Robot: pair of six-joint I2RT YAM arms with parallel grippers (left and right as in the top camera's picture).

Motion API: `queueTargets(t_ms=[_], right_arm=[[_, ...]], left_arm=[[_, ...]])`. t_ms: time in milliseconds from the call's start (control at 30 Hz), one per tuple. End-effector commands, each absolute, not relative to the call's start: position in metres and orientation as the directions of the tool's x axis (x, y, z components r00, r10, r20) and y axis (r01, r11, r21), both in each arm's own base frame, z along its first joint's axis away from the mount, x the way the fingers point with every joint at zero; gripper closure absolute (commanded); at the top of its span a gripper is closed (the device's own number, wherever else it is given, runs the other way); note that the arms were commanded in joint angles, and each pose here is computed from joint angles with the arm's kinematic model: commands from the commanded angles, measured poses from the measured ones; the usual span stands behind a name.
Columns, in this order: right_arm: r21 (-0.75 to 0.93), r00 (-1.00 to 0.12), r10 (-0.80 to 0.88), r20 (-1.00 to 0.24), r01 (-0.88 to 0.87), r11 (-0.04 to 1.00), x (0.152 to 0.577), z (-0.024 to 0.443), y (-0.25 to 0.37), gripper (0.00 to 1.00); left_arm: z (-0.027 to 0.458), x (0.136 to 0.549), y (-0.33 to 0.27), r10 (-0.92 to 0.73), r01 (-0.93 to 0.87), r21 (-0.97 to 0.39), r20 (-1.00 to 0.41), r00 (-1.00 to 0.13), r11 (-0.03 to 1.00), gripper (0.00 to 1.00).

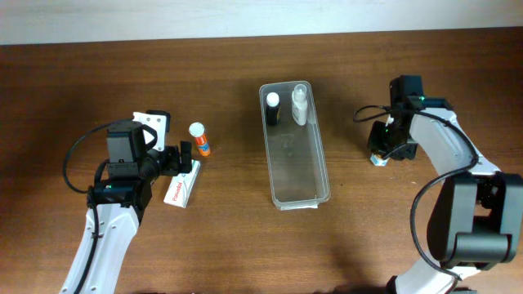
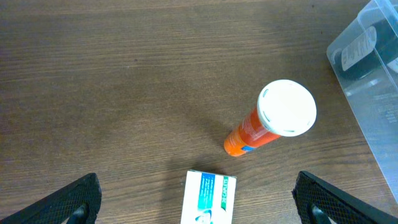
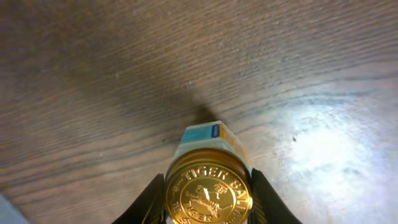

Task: Pack container
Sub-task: 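Carry the gold-lidded jar over the container and lower it in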

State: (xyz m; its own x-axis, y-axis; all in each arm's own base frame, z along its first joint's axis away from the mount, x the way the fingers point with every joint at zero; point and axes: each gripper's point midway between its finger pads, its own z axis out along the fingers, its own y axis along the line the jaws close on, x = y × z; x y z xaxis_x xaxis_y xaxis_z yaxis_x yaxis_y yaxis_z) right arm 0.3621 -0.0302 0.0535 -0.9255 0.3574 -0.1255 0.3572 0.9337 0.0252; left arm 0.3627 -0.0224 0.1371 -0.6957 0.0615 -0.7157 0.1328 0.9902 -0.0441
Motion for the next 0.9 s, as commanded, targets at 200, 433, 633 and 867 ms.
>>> queueTargets(t_ms=[200, 433, 633, 867], right_arm=[[0.130, -0.871, 0.202, -0.447, 0.160, 0.978, 0.381, 0.191, 0.039, 0.73], [0.162, -0.826, 0.034, -0.562, -0.070, 0.984, 0.375, 0.226, 0.122, 0.73], [0.145, -0.846, -0.080, -0.527, -0.182, 0.972, 0.378, 0.193, 0.177, 0.72], [0.056, -0.882, -0.060, -0.467, -0.098, 0.994, 0.417, 0.106, 0.189, 0.71]], left_arm=[[0.144, 0.368, -0.023, 0.060, 0.140, -0.051, -0.726, -0.685, 0.989, 0.01], [0.144, 0.368, -0.023, 0.060, 0.140, -0.051, -0.726, -0.685, 0.989, 0.01], [0.144, 0.368, -0.023, 0.060, 0.140, -0.051, -0.726, -0.685, 0.989, 0.01], [0.144, 0.368, -0.023, 0.060, 0.140, -0.051, -0.726, -0.685, 0.989, 0.01]])
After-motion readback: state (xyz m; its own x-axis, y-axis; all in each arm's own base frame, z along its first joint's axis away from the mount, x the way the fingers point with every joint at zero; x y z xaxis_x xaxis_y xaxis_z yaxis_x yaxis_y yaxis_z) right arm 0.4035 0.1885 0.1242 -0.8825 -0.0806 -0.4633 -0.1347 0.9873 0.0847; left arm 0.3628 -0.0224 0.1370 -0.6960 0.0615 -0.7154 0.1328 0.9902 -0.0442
